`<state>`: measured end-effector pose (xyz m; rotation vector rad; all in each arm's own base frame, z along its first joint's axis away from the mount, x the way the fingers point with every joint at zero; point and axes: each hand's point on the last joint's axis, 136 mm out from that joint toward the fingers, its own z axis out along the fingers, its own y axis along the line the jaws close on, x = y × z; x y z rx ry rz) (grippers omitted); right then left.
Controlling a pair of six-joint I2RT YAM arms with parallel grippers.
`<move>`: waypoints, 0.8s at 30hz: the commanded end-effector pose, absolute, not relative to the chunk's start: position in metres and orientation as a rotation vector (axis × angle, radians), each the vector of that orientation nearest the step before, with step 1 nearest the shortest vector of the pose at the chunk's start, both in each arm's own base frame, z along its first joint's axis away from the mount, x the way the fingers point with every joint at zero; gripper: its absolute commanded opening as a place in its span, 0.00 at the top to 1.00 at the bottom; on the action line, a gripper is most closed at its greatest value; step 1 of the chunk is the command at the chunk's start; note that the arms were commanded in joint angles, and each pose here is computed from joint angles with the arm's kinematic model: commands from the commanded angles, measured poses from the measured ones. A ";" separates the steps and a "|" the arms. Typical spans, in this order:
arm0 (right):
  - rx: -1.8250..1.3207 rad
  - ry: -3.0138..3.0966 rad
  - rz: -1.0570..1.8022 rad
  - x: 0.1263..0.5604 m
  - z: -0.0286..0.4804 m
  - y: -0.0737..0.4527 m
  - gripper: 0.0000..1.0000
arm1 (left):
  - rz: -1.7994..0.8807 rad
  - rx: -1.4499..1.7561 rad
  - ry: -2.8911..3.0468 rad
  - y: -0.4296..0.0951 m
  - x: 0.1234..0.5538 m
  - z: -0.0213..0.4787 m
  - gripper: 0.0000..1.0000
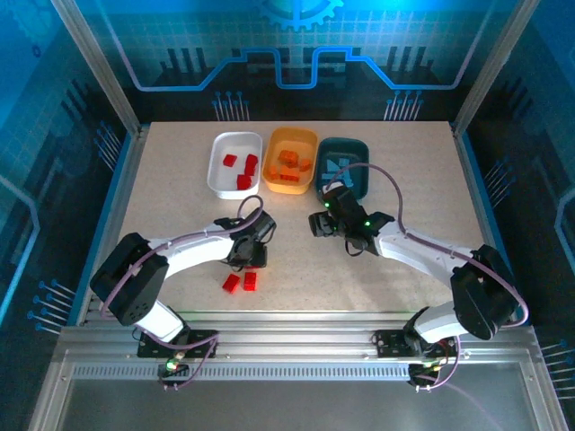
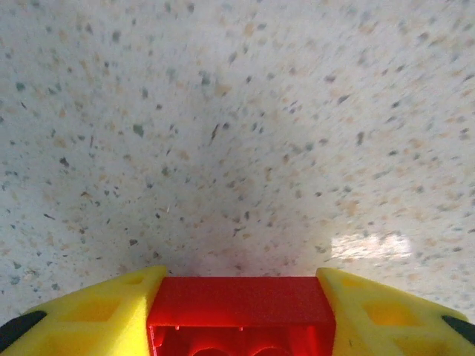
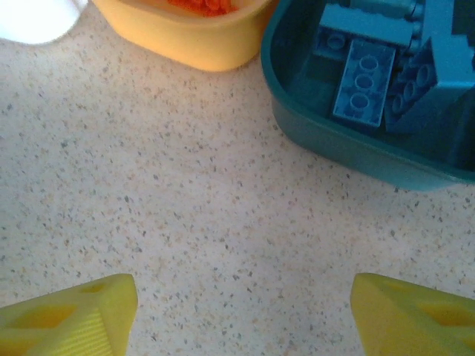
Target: Sort the legos into containers by color
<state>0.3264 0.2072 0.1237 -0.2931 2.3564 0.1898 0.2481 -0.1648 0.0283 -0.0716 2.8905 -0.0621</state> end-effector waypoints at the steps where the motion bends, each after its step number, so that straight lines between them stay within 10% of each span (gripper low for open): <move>1: -0.199 2.301 0.200 0.330 0.132 0.198 0.23 | -0.060 -0.083 2.839 -0.172 0.264 0.054 0.50; 12: -0.089 2.273 0.177 0.333 0.124 0.180 0.23 | -0.072 -0.078 2.693 -0.181 0.379 0.136 0.52; 24: -0.109 2.294 0.208 0.334 0.119 0.188 0.24 | -0.069 -0.412 2.658 -0.123 0.497 0.119 0.53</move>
